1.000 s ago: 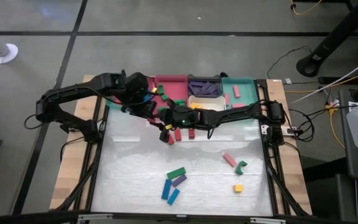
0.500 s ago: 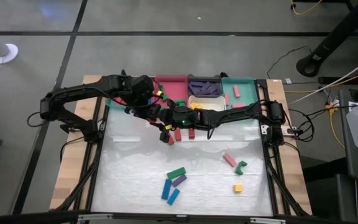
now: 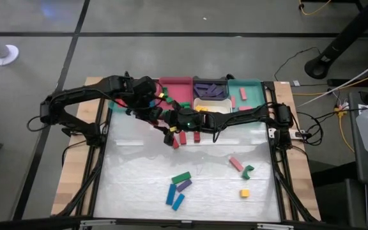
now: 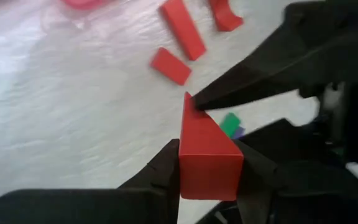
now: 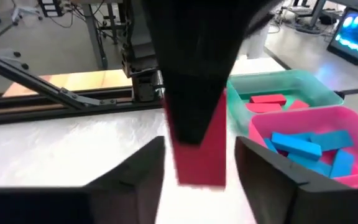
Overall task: Sort blocks
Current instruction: Put the red block into the left green bin
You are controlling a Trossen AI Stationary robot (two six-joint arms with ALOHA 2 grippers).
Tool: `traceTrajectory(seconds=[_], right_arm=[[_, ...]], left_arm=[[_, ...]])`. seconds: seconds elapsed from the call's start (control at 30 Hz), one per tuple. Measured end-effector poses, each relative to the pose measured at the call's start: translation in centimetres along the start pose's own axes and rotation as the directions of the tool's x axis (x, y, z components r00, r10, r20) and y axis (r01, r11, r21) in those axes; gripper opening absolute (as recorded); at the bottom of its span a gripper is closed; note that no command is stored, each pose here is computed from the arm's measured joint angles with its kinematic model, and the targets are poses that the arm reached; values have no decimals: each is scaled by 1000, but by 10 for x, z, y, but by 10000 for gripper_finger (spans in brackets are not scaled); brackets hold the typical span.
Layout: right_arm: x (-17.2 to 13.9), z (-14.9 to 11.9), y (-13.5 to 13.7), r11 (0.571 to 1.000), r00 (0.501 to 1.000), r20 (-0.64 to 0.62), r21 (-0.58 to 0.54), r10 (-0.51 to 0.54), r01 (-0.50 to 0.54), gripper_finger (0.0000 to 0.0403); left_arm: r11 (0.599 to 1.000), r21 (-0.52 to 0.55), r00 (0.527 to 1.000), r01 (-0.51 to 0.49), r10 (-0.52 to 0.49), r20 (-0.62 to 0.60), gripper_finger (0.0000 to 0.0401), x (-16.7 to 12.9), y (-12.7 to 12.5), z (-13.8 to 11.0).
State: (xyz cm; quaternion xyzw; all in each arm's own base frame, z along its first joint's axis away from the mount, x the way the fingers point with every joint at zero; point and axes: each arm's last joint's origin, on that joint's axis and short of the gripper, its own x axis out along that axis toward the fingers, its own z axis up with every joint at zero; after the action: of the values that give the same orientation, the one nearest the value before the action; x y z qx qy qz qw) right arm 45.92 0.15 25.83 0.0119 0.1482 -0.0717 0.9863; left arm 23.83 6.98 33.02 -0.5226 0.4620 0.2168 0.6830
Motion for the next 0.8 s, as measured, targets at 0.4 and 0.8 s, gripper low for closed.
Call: traceTrajectory(seconds=[0.4,0.8], right_arm=[[-14,13,-1,972,962,-272,225,-8,72,268],[-1,-47,-2,853,796,-604,394,-41,342,268]], left_arm=[[898,12,885,-439,430,181,94,-37,65,26],[761,-76,718,-644,636,282,115,-36,130,60]])
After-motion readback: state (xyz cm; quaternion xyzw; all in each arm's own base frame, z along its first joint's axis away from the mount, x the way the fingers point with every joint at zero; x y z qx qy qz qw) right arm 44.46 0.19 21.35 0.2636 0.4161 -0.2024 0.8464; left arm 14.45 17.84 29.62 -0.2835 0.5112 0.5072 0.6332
